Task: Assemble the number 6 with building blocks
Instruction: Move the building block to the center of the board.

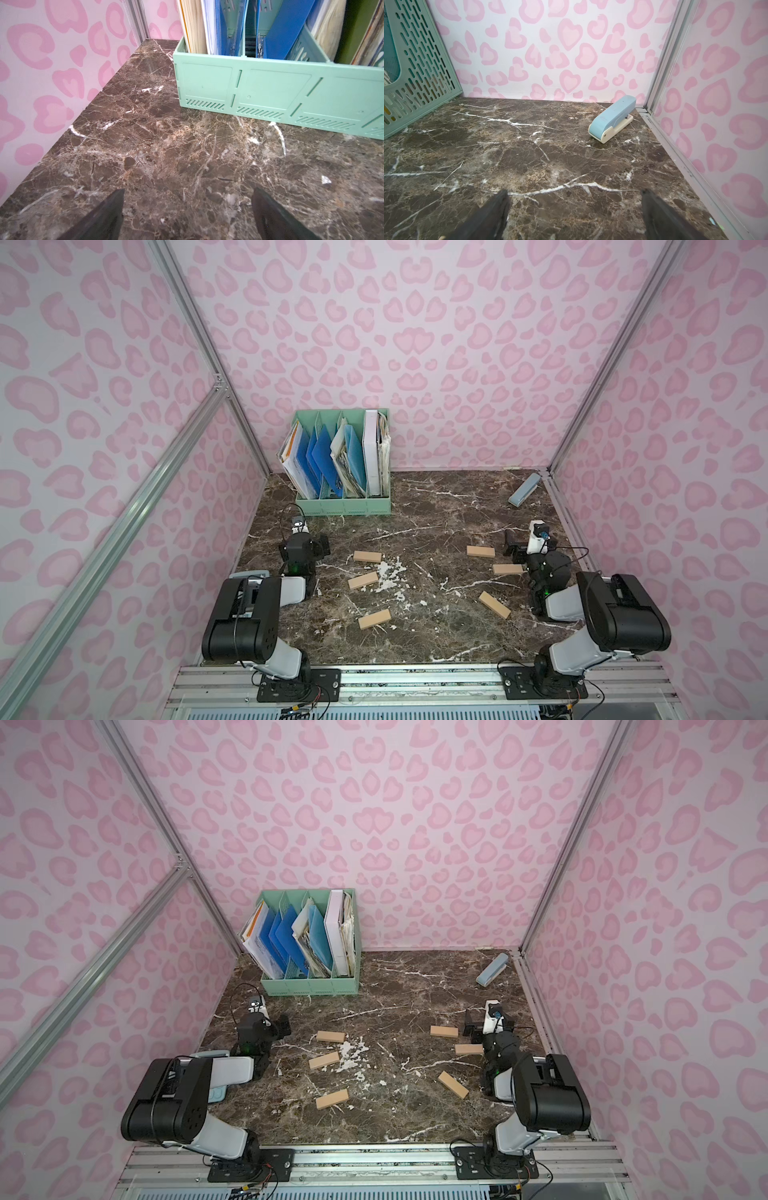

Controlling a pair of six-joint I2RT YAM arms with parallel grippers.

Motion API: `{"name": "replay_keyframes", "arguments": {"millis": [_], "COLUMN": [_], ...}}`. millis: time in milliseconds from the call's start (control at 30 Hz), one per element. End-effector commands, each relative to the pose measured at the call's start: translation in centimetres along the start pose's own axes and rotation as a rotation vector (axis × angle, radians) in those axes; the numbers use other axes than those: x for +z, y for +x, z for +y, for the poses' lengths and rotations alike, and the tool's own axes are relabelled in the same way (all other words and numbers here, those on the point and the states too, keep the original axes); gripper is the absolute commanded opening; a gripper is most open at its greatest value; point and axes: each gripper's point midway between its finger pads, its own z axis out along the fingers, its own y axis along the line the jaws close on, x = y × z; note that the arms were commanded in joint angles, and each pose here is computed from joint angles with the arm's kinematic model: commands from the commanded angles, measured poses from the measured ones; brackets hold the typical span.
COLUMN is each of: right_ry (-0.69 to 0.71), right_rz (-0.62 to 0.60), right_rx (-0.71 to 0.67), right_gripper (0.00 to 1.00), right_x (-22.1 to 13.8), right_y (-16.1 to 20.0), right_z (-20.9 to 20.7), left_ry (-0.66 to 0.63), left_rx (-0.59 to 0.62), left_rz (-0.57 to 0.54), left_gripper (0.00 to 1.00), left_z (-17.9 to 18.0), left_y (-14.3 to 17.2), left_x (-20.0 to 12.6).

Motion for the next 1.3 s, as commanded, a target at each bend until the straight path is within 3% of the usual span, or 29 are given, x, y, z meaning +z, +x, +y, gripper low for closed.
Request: {"name": "replay_keyframes", "arguments": {"millis": [0,700,767,800,833,900,1000,1100,1167,1267], "right_ry": [0.011,0.013,0.083,0.131,0.107,0.052,-0.086,-0.188,-0.266,-0.433], "right_rz": [-0.022,-0.024,0.095,0.142,0.197,0.249,0.253,0.362,0.483,0.738], "right_rx": [0.004,-0.004,0.006,0.099,0.145,0.175,0.127,0.087,0.02,-0.087], "right_gripper": [1.0,1.0,1.0,1.0,1.0,1.0,1.0,0.97,0.87,0.9], "right_x": [-0.1,0.1,1.7,2.7,3.6,4.7,5.4,6.1,6.8,7.2], "right_y": [-0.5,-1.5,-3.9,-6.3,-8.2,-11.2,-13.8,-13.1,-11.7,-8.7], "right_z": [-0.2,0.0,0.2,-0.2,0.2,1.1,3.3,4.6,5.8,7.9], "left_ry": [0.001,0.0,-0.002,-0.004,0.002,0.003,0.006,0.091,0.165,0.278], "left_rx": [0.002,-0.001,0.002,0.021,0.068,0.134,0.044,-0.019,0.006,0.099], "left_rz": [-0.013,-0.003,-0.01,-0.036,-0.088,-0.054,0.049,0.132,0.192,0.285], "left_gripper": [0.99,0.99,0.99,0.99,0.99,0.99,0.99,0.98,0.96,0.94], "left_z": [0.0,0.0,0.0,0.0,-0.5,-1.8,-2.0,-3.2,-4.9,-7.8], "left_y": [-0.4,-0.3,-0.4,-0.9,-2.7,-5.5,-9.2,-9.3,-8.1,-5.9], "left_x": [0.0,0.2,0.0,-0.4,-1.2,-3.6,-7.7,-10.7,-12.4,-15.3]}}
